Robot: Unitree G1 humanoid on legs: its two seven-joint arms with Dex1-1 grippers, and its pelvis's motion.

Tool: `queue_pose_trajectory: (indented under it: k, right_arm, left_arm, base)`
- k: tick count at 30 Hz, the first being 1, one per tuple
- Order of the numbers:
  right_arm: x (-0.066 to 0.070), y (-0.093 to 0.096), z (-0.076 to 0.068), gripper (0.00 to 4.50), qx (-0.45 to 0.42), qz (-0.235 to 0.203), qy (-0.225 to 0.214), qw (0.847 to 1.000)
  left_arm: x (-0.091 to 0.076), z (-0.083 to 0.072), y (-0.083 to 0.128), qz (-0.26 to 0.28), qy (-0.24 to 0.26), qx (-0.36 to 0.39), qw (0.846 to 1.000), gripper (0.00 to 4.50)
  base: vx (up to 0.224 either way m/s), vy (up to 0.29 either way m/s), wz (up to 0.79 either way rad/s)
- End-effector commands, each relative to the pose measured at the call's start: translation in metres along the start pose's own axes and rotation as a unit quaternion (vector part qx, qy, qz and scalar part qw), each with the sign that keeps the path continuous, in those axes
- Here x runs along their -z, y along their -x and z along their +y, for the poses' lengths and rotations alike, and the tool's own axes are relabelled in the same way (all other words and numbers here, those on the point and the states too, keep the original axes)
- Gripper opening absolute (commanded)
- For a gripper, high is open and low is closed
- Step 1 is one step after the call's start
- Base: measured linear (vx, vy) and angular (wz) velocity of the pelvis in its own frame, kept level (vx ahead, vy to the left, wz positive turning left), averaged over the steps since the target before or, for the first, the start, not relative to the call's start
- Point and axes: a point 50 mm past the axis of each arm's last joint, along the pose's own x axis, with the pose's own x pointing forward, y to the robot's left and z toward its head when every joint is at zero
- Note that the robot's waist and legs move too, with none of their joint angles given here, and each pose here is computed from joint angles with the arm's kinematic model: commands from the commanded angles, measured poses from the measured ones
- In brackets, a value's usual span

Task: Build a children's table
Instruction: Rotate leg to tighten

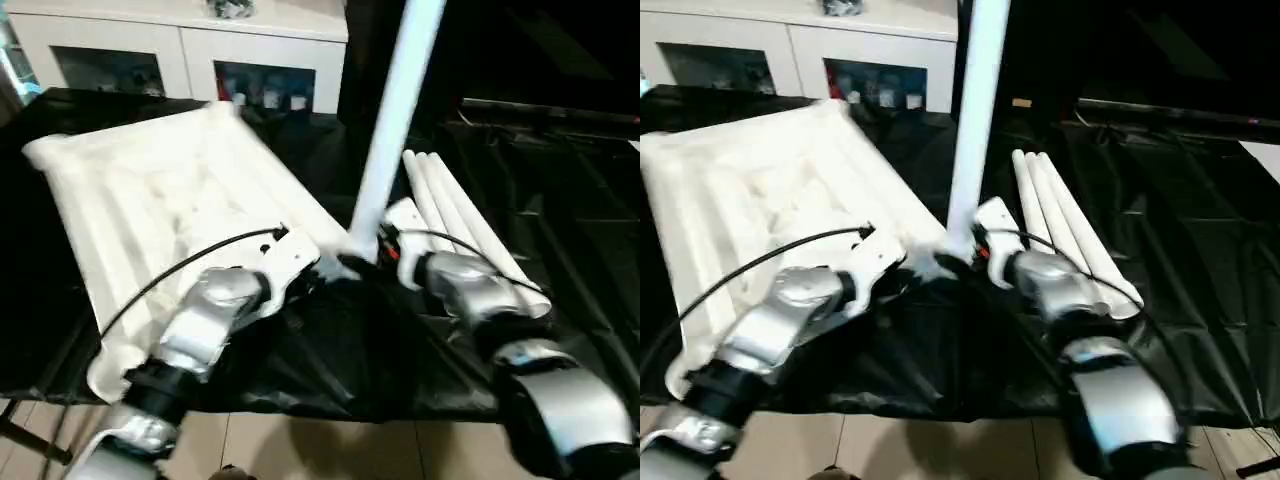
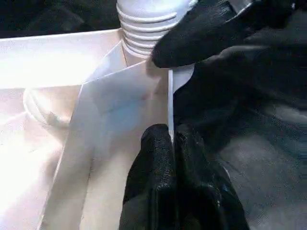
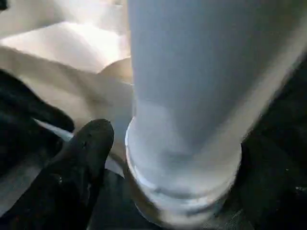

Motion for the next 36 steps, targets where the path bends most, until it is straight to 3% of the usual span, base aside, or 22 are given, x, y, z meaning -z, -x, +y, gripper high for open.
queue_pose_trajectory:
  k: [1, 11, 22, 26, 33, 36]
  right_arm:
    - [0.0, -0.007, 0.014, 3.88, -0.073, 0.011, 0.028, 0.997]
    - [0.006, 0.009, 0.019, 3.88, -0.178, 0.051, 0.068, 0.98]
    - [0.007, 0.011, 0.026, 2.85, -0.217, 0.043, 0.054, 0.974]
    - [0.011, 0.01, 0.03, 2.8, -0.221, 0.04, 0.042, 0.973]
    - [0.014, -0.001, 0.03, 2.75, -0.155, 0.01, 0.001, 0.988]
    - [0.015, -0.02, 0.028, 2.74, -0.033, 0.0, -0.031, 0.999]
  left_arm:
    - [-0.021, -0.017, -0.008, -0.059, -0.034, 0.063, 0.996, 0.0]
    - [-0.011, -0.019, 0.005, -0.049, -0.054, 0.13, 0.989, 0.0]
    - [-0.005, -0.018, 0.013, -0.04, -0.055, 0.153, 0.986, 0.0]
    - [-0.004, -0.019, 0.013, -0.039, -0.052, 0.156, 0.986, 0.0]
    - [-0.008, -0.014, 0.002, -0.041, -0.034, 0.102, 0.993, 0.0]
    - [-0.016, -0.006, -0.01, -0.047, -0.007, 0.035, 0.998, 0.0]
  base:
    - [0.0, 0.0, 0.0]
    - [0.0, 0.0, 0.0]
    - [0.0, 0.0, 0.0]
    - [0.0, 0.0, 0.0]
    - [0.0, 0.0, 0.0]
    - [0.0, 0.0, 0.0]
